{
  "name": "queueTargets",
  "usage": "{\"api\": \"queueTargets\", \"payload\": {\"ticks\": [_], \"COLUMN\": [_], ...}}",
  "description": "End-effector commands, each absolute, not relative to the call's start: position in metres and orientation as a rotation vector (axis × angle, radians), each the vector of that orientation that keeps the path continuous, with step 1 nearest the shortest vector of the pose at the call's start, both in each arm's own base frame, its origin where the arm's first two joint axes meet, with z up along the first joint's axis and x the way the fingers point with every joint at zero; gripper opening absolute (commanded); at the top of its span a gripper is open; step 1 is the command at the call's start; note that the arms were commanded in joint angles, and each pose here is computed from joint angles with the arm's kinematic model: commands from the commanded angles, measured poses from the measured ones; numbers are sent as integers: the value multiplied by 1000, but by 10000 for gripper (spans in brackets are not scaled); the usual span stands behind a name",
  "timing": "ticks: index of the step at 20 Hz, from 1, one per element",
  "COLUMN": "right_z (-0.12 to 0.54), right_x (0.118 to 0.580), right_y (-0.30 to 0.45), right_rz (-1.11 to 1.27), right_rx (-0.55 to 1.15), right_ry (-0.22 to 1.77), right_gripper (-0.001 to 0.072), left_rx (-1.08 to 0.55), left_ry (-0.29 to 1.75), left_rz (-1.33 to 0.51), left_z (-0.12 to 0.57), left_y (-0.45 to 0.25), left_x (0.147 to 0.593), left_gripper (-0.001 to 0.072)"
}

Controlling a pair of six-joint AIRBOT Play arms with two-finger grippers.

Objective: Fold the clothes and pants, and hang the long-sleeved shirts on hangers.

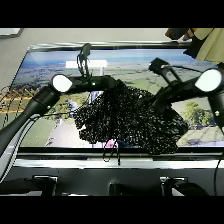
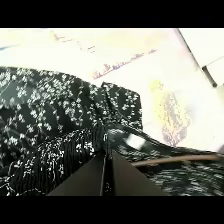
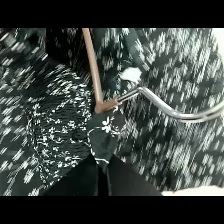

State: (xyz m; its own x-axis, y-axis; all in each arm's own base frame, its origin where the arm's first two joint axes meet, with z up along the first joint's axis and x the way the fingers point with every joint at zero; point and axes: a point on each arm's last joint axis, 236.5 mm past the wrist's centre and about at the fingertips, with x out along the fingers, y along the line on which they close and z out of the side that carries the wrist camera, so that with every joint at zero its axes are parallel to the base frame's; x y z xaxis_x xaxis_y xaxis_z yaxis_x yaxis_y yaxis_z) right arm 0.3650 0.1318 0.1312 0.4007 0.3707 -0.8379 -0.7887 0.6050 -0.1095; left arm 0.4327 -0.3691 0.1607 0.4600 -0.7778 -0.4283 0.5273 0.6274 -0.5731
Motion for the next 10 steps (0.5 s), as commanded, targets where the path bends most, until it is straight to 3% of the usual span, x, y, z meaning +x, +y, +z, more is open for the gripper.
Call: {"api": "queueTargets", "payload": {"ticks": [1,6,10], "right_z": [142,192,215], "right_x": [390,391,341], "right_y": [155,161,169], "right_rz": [756,742,901], "right_rx": [-586,-583,-683], "right_ry": [752,628,611], "right_gripper": [18,19,20], "left_rx": [-243,-78,-45], "left_ry": [719,842,854], "left_rz": [-881,-914,-930], "left_z": [183,168,156], "left_y": [-366,-350,-355], "left_x": [413,367,342], "left_gripper": [16,16,16]}}
